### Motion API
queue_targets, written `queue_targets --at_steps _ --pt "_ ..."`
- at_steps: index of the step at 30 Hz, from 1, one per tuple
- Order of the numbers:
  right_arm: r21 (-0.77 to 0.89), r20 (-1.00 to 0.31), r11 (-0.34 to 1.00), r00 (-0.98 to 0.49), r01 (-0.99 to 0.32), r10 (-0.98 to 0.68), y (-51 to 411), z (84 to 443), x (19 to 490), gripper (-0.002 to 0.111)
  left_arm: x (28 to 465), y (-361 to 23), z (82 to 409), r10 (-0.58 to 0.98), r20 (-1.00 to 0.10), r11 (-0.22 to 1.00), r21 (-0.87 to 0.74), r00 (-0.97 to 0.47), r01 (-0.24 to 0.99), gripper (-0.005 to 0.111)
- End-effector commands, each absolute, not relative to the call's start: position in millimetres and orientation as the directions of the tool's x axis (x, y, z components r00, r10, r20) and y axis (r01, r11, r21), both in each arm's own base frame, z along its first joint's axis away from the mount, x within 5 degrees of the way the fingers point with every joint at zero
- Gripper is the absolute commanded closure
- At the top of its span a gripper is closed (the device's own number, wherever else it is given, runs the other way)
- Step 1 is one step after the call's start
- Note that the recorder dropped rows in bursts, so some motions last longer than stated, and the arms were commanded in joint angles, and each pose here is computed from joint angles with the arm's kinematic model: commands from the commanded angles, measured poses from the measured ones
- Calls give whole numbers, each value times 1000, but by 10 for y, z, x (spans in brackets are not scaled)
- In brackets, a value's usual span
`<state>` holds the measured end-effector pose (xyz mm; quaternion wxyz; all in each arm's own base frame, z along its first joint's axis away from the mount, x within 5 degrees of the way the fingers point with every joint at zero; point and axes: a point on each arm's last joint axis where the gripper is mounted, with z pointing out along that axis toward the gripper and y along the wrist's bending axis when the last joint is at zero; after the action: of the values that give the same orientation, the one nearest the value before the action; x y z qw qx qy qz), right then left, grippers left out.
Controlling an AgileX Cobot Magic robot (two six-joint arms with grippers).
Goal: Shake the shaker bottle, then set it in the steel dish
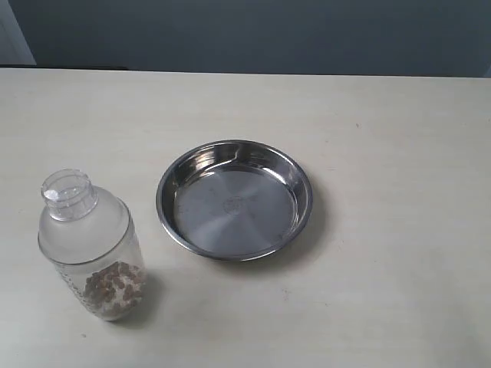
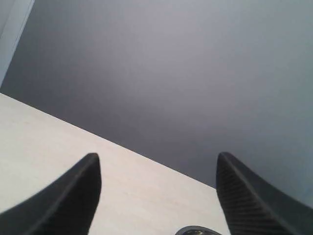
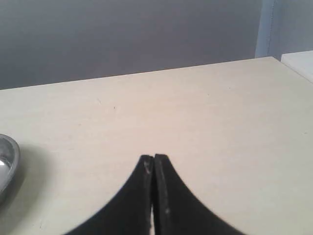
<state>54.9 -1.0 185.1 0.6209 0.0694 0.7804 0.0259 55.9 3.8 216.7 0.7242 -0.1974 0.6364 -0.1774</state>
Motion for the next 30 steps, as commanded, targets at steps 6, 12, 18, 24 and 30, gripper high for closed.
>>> queue_targets --at_steps 6,12,18,24,30 --pt "124 -968 989 -208 81 139 -14 1857 547 109 563 14 2113 -552 -831 833 -553 74 9 44" --pt "133 -967 988 -207 80 147 -11 1857 548 109 561 26 2132 -641 -762 766 -642 97 20 71" --pt "137 -967 987 -207 80 151 -10 1858 548 109 559 39 2147 -664 -738 745 -666 118 23 106" --pt "137 -967 987 -207 80 151 -10 1858 548 109 556 52 2162 -653 -744 753 -657 141 22 106" --pt "137 -967 987 -207 80 151 -10 1858 548 109 541 67 2246 -673 -718 733 -679 177 38 106"
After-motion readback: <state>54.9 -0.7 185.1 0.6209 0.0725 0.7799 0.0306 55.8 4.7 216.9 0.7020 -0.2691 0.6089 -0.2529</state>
